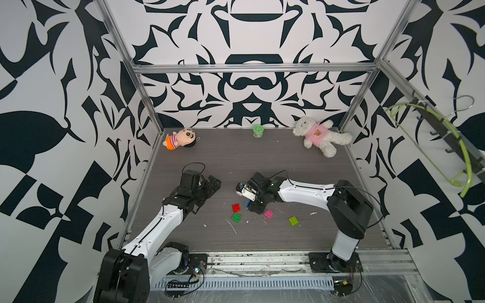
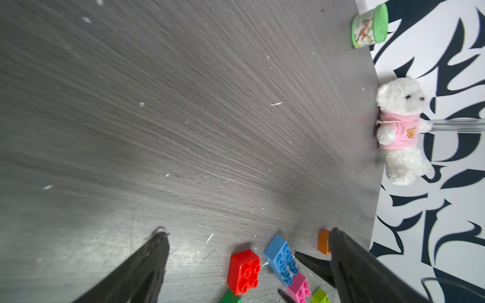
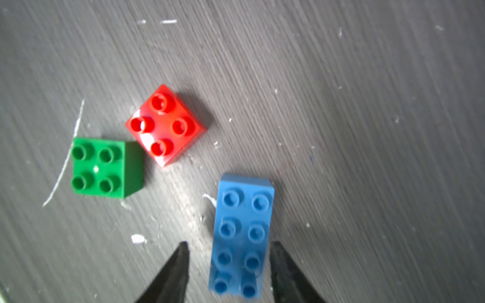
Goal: Assemble the letter v with lego
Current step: Pick up the lego brick from the center of the board, then move the lego brick at the center of the board.
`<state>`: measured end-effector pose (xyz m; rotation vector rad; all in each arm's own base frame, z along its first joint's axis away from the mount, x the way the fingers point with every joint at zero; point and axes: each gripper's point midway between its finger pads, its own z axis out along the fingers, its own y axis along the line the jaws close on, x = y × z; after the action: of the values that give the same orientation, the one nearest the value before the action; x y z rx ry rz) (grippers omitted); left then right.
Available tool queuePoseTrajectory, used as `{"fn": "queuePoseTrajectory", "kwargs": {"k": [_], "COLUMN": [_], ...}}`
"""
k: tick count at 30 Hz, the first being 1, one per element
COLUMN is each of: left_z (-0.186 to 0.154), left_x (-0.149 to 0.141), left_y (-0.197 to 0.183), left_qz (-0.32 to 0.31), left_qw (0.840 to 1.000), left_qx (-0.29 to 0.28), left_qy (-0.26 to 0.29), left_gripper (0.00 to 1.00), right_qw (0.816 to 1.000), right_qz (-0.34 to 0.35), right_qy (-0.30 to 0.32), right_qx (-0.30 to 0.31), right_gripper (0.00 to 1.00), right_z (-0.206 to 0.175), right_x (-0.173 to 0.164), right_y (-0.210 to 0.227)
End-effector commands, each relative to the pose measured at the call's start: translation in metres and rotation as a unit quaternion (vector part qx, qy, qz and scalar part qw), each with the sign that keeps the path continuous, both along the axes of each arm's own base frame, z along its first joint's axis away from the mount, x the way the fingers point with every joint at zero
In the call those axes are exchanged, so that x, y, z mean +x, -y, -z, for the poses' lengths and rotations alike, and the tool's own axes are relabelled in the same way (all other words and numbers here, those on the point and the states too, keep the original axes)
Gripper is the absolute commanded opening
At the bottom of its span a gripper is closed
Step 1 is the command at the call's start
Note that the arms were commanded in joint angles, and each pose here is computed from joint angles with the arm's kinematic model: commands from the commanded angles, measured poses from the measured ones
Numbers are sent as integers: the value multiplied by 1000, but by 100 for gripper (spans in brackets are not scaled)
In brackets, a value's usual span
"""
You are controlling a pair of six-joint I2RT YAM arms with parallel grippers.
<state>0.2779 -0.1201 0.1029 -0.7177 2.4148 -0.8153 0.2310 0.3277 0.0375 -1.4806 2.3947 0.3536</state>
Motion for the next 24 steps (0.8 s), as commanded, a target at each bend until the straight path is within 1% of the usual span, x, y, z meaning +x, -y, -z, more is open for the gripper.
{"fn": "queuePoseTrajectory", "kwargs": {"k": [1, 2, 4, 6, 9, 11, 12, 14, 17, 18, 20, 21, 23, 24], "left_z": [23, 23, 24, 24, 22, 22, 33, 39, 46, 50, 56, 59, 61, 59], "left_x": [-15, -13, -10, -10, -9, -12, -16, -21, -26, -28, -32, -34, -37, -39], "left_y": [-4, 0, 13, 27, 50, 63, 67, 76, 92, 93, 94, 94, 93, 90], "left_qz": [-5, -4, 4, 14, 34, 49, 56, 76, 106, 112, 120, 124, 133, 138], "left_qw": [998, 998, 998, 997, 997, 996, 992, 986, 977, 973, 966, 964, 960, 956], "left_qx": [7, -2, -23, -21, -10, 15, 45, 84, 124, 140, 159, 162, 171, 185], "left_qy": [-58, -59, -63, -67, -70, -79, -104, -124, -140, -149, -166, -172, -176, -182], "left_gripper": [99, 99, 99, 99, 100, 98, 97, 93, 84, 80, 72, 70, 69, 69], "right_qw": [1000, 999, 999, 998, 998, 997, 996, 994, 989, 987, 981, 979, 974, 972], "right_qz": [-18, -18, -19, -16, 14, 40, 51, 71, 117, 135, 169, 182, 204, 214], "right_qy": [26, 31, 40, 52, 62, 67, 69, 80, 87, 86, 86, 87, 92, 93], "right_qx": [1, -2, -7, -14, -6, 4, 7, 12, 18, 22, 30, 33, 34, 35], "right_gripper": [38, 33, 27, 20, 17, 16, 16, 15, 13, 12, 10, 9, 5, 4], "right_z": [-12, -12, -13, -15, -22, -30, -33, -40, -48, -50, -56, -59, -63, -65], "right_x": [7, 9, 10, 11, 22, 31, 36, 45, 61, 66, 75, 78, 83, 86], "right_y": [-6, -5, -1, 6, 20, 31, 38, 50, 76, 85, 101, 108, 120, 125]}}
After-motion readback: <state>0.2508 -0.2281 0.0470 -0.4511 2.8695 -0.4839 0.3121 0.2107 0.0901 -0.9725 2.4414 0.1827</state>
